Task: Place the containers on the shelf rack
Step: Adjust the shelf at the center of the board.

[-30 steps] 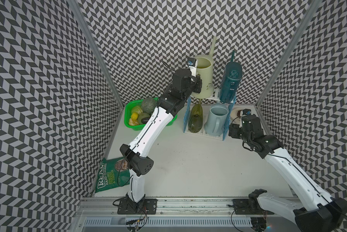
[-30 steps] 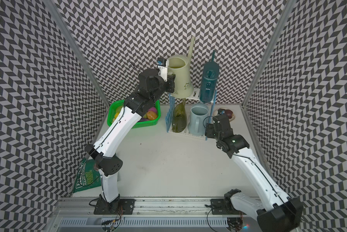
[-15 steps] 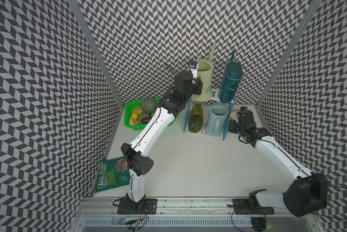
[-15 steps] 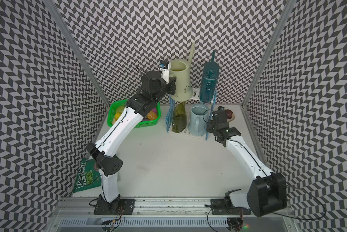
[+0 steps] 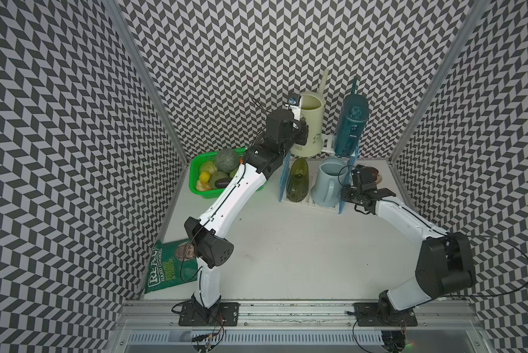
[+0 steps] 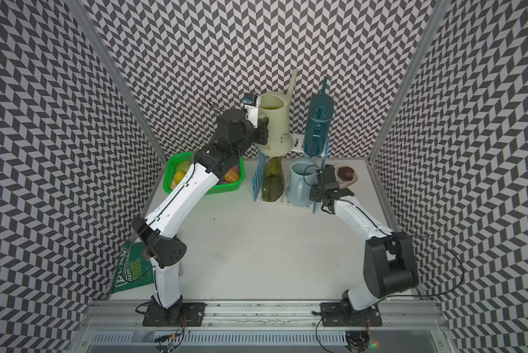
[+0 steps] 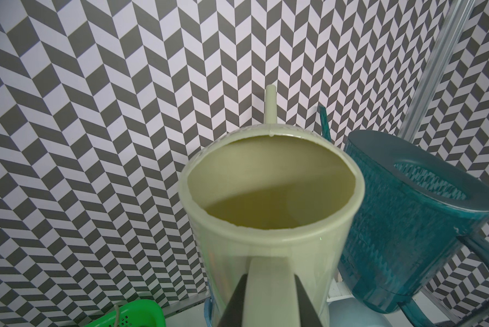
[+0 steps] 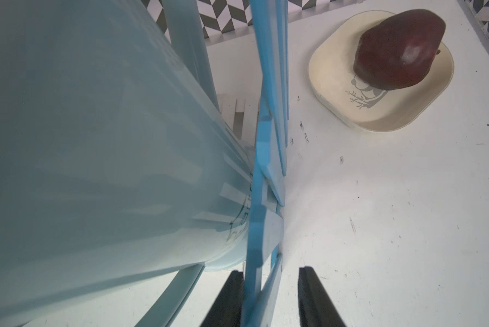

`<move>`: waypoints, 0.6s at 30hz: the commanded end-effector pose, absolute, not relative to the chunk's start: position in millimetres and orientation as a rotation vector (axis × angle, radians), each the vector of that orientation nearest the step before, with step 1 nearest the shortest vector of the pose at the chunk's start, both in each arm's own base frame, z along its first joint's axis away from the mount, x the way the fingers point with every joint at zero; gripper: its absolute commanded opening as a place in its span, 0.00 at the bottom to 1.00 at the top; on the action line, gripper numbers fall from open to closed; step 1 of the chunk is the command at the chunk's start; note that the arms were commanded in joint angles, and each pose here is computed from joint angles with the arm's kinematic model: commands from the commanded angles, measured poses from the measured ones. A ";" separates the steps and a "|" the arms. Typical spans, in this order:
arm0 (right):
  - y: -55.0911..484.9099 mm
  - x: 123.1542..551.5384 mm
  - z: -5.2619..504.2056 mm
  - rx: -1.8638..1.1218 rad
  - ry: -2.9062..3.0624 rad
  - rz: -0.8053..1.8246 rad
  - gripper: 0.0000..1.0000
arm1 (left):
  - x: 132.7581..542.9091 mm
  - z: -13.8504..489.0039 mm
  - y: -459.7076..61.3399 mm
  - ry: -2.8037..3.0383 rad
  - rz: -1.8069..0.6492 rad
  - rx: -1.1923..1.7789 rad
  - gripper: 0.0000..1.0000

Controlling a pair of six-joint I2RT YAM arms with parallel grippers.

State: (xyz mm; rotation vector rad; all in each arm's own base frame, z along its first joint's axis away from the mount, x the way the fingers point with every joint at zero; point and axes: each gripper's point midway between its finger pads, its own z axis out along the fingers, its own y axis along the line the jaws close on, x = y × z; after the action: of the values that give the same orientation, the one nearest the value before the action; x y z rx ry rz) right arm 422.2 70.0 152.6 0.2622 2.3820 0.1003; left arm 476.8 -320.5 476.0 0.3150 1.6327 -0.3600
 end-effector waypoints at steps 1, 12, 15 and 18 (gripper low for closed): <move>70.5 430.8 161.9 0.272 2.338 0.116 0.27 | 453.1 538.3 -306.7 1.474 -0.413 0.263 0.00; 86.2 425.1 159.5 0.218 2.353 0.124 0.09 | 448.6 552.0 -301.3 1.444 -0.436 0.226 0.00; 92.7 421.8 159.9 0.203 2.353 0.122 0.07 | 447.1 554.9 -298.4 1.439 -0.440 0.210 0.00; 101.8 418.2 161.8 0.187 2.348 0.133 0.06 | 447.0 558.1 -294.1 1.432 -0.434 0.188 0.00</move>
State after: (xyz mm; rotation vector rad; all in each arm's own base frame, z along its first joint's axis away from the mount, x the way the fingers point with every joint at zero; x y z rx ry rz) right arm 420.2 79.0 153.8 0.2365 2.3710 0.0582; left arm 473.0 -315.1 489.5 0.2812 1.6038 -0.3743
